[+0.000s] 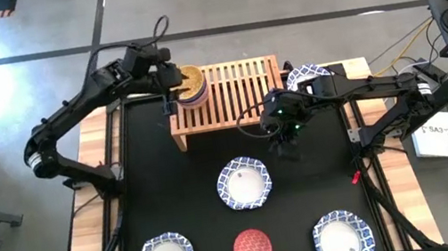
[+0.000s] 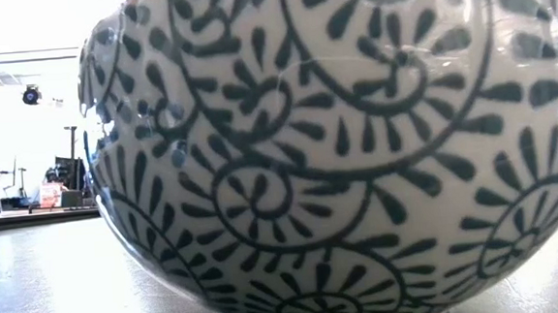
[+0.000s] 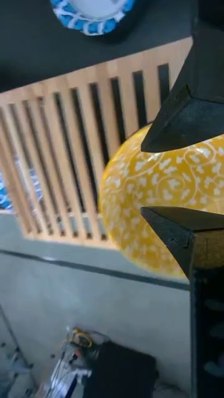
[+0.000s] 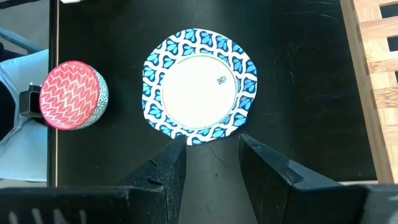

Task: Place and stack bowls onto a shelf
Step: Stack the red patterned bowl on top of the yellow bowl on the shelf

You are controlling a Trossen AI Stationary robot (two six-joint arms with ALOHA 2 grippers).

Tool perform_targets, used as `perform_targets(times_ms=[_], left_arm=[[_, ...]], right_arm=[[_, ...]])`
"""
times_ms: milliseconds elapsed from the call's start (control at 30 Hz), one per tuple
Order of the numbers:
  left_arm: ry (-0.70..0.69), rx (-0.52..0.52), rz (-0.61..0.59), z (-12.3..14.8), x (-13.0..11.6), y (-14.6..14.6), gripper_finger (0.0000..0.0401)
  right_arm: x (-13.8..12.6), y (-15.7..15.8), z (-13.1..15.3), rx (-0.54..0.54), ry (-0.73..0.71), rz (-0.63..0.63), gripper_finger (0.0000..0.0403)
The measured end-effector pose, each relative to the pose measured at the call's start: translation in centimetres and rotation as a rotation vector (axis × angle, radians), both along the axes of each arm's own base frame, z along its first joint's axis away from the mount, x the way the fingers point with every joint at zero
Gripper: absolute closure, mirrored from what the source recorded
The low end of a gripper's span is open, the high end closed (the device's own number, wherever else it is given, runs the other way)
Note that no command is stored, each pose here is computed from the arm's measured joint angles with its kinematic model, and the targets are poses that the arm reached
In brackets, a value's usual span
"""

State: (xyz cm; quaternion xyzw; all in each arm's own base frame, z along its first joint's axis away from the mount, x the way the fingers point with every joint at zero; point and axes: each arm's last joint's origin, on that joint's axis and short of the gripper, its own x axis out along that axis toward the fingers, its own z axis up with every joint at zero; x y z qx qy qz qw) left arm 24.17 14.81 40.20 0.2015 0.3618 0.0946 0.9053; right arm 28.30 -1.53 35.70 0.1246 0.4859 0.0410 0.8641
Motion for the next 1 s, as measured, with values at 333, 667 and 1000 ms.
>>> perform_targets(times_ms=[333, 667, 1000], left_arm=[[-0.09, -0.377, -0.224, 0.8, 0.9, -4.7, 0.0266], [0.049, -0.406, -0.259, -3.1, 4.0, -14.5, 0.0266], [-0.045, -0.701, -0.128, -9.0, 5.3, -20.7, 0.0266]], right_arm=[[-0.5, 0.2, -0.3, 0.035, 0.069, -0.044, 0.0268], [-0.7, 2.8, -1.4, 0.105, 0.166, -0.087, 0.0268], [-2.1, 7.6, -4.6, 0.091, 0.317, 0.036, 0.0268]])
